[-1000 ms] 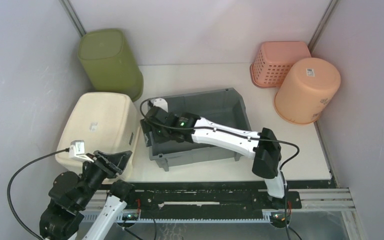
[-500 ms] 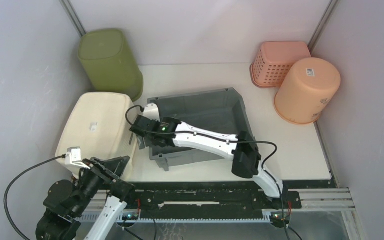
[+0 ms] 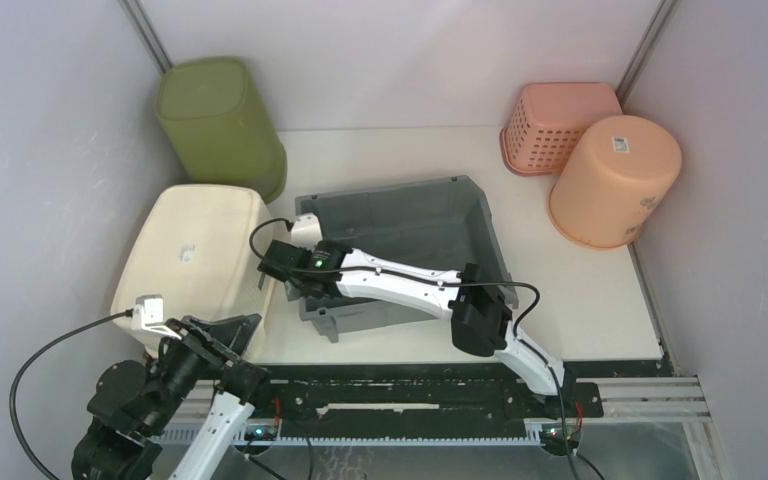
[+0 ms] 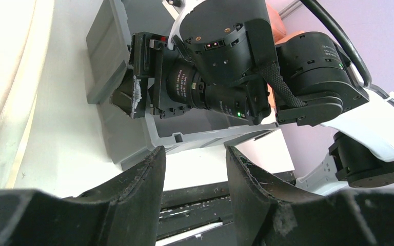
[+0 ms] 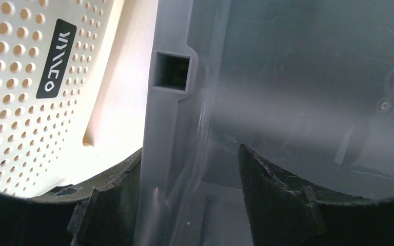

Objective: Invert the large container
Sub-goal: Turn the container upside down at the center of the board.

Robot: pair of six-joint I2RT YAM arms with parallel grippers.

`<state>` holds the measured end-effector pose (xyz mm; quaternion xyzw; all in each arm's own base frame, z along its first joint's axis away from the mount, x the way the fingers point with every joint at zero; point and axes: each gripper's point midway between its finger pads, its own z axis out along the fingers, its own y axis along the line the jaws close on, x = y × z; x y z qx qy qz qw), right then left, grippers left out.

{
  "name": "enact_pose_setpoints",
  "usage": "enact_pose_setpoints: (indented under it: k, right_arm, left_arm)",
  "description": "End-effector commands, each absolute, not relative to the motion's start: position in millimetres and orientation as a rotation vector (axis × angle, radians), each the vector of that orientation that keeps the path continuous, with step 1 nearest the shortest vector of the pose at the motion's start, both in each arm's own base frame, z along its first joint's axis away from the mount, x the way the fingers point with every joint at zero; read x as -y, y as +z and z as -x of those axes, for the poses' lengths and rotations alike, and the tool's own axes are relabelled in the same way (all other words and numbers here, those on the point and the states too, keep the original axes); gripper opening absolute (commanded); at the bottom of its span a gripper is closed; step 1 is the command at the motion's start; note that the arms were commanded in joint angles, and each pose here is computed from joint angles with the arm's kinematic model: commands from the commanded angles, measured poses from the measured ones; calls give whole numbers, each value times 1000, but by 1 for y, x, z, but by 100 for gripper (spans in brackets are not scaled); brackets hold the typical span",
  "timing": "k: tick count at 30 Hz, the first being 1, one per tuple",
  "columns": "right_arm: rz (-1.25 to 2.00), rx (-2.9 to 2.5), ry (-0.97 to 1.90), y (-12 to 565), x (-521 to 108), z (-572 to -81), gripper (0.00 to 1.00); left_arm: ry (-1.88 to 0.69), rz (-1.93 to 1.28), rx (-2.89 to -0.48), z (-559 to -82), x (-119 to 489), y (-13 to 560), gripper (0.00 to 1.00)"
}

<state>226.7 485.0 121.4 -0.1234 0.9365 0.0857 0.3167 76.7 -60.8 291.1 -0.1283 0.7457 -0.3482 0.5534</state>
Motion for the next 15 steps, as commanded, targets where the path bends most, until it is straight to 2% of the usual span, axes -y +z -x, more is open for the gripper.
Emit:
enact_pose_setpoints:
  k: [1,10,15]
  right_arm:
    - [275,-2428,248,133,-488,-240,69]
    - [295,-2435,279,131,-494,-238,59]
    - [307,-2442,301,130,-496,-236,38]
  left_arm:
    - [-848,272,-1716,-68,61,303,52]
    - [-845,274,-1727,-70,61,300,52]
    - [-847,274,-1728,-70,62,300,52]
